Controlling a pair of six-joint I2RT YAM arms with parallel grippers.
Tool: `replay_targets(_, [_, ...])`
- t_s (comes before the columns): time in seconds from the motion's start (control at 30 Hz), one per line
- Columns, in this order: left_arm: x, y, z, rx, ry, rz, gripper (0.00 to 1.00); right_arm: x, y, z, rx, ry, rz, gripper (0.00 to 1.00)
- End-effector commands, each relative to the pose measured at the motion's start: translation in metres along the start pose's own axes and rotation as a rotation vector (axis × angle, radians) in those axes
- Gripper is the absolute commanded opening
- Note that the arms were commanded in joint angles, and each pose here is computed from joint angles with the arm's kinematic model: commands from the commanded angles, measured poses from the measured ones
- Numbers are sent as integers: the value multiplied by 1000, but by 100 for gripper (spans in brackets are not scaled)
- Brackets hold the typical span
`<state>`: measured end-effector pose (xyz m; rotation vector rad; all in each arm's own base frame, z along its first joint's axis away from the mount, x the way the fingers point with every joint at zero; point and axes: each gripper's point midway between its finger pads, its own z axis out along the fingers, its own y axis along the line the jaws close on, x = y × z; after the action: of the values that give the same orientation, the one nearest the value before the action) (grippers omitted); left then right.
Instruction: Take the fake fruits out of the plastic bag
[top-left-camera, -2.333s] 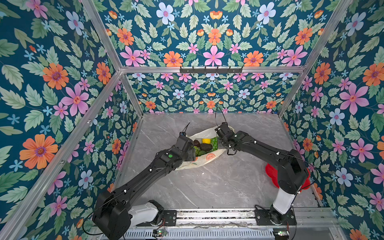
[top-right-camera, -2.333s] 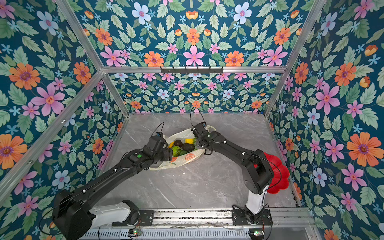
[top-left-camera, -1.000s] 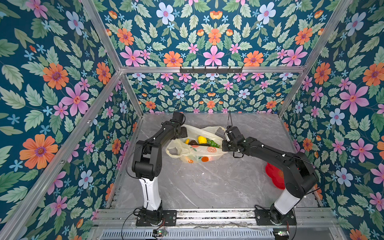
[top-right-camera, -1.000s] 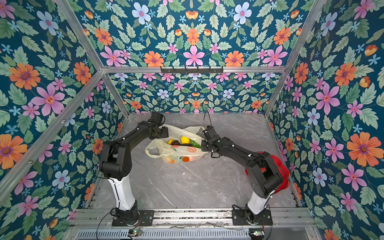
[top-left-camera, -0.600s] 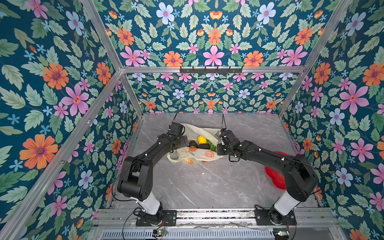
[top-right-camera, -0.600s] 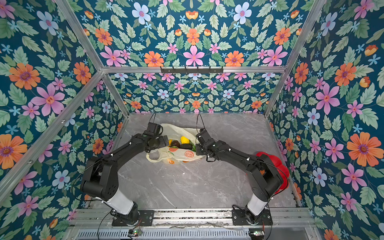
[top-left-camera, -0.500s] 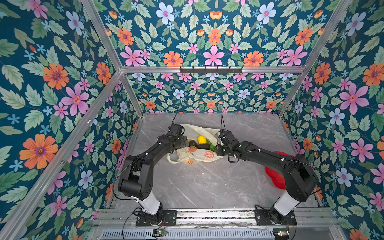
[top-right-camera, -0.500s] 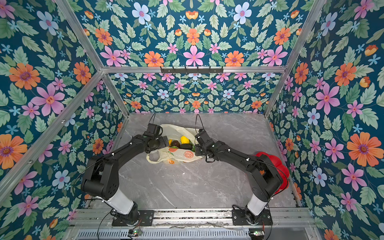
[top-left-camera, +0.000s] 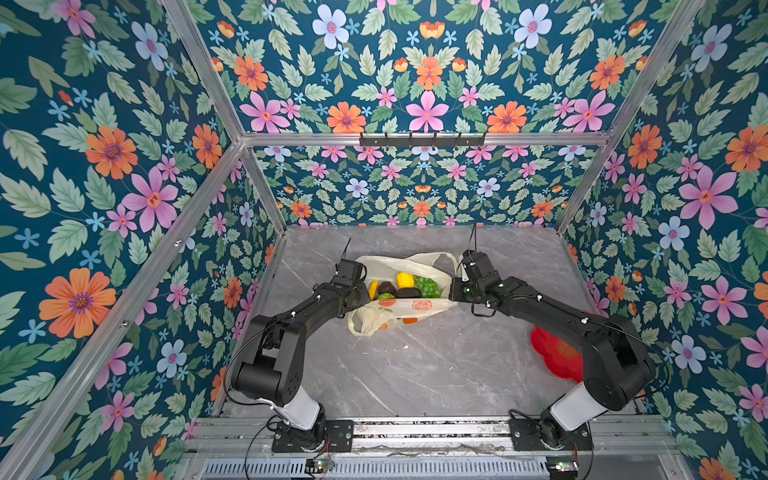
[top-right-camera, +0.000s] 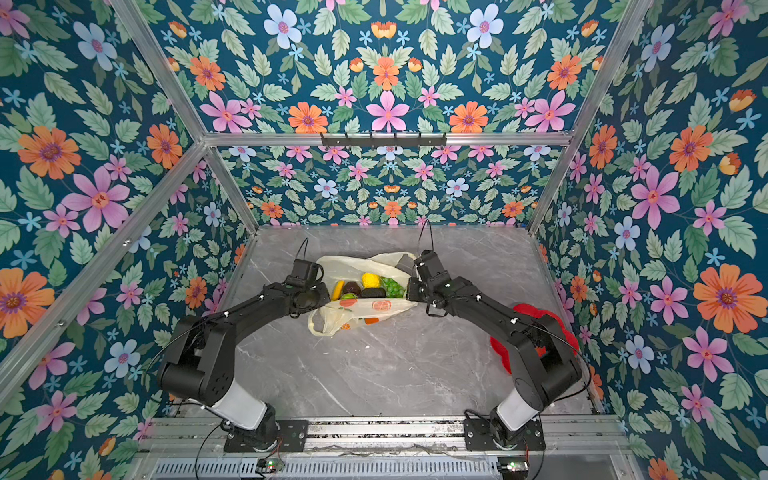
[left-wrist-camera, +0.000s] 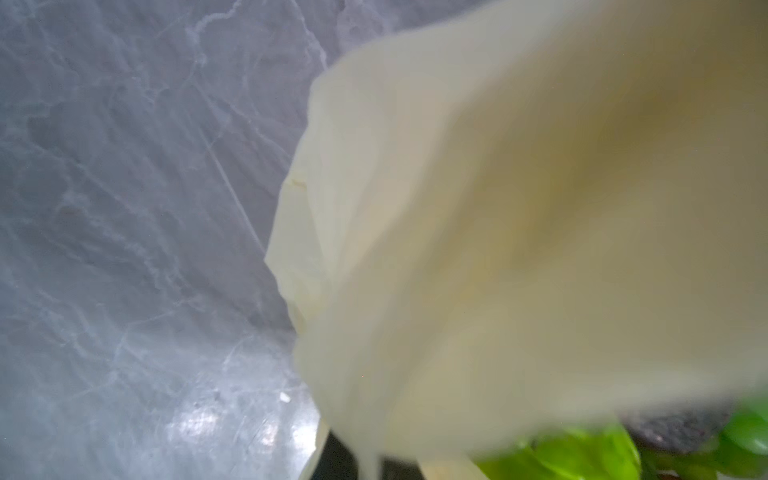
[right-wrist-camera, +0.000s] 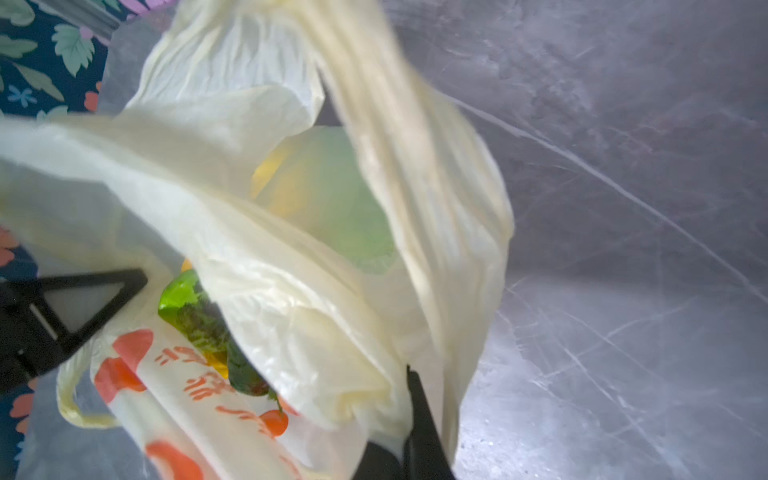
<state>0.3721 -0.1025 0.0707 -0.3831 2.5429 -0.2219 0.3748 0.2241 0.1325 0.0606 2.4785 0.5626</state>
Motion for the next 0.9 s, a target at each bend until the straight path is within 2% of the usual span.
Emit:
replay_targets(0.0, [-8, -2, -9, 37, -70, 22, 2, 0, 10, 0, -61, 29, 25, 0])
replay_targets(0.03, [-9, -1, -12, 43, -82, 26, 2, 0, 11, -1, -60, 36, 8, 0])
replay_targets(0.07, [-11, -3, -16, 56, -99, 35, 2, 1, 12, -2, -54, 39, -21, 8])
replay_targets(0.1, [-11, -3, -19, 63, -107, 44, 2, 1, 11, -4, -39, 38, -50, 18])
replay_targets(0.17, [-14, -6, -25, 72, -123, 68, 1, -1, 7, -14, 40, 19, -149, 46])
replay_targets(0.23, [-15, -6, -29, 66, -129, 93, 1, -9, 4, -26, 141, -30, -279, 64])
replay_targets(0.27, [-16, -7, -31, 64, -132, 103, 1, -15, 6, -32, 191, -62, -357, 72])
replay_targets(0.33, [-16, -8, -34, 60, -135, 123, 1, -25, 15, -40, 243, -92, -488, 79])
replay_targets(0.47, [-16, -11, -36, 52, -124, 158, 3, -43, 47, -36, 242, -142, -724, 83])
replay_targets(0.57, [-19, -13, -39, 53, -128, 169, 3, -49, 62, -13, 225, -131, -848, 84])
replay_targets(0.77, [-24, -16, -41, 53, -128, 184, 4, -55, 83, 25, 179, -114, -965, 84])
replay_targets(0.87, [-25, -18, -42, 55, -127, 192, 4, -61, 76, 49, 249, -87, -1002, 80])
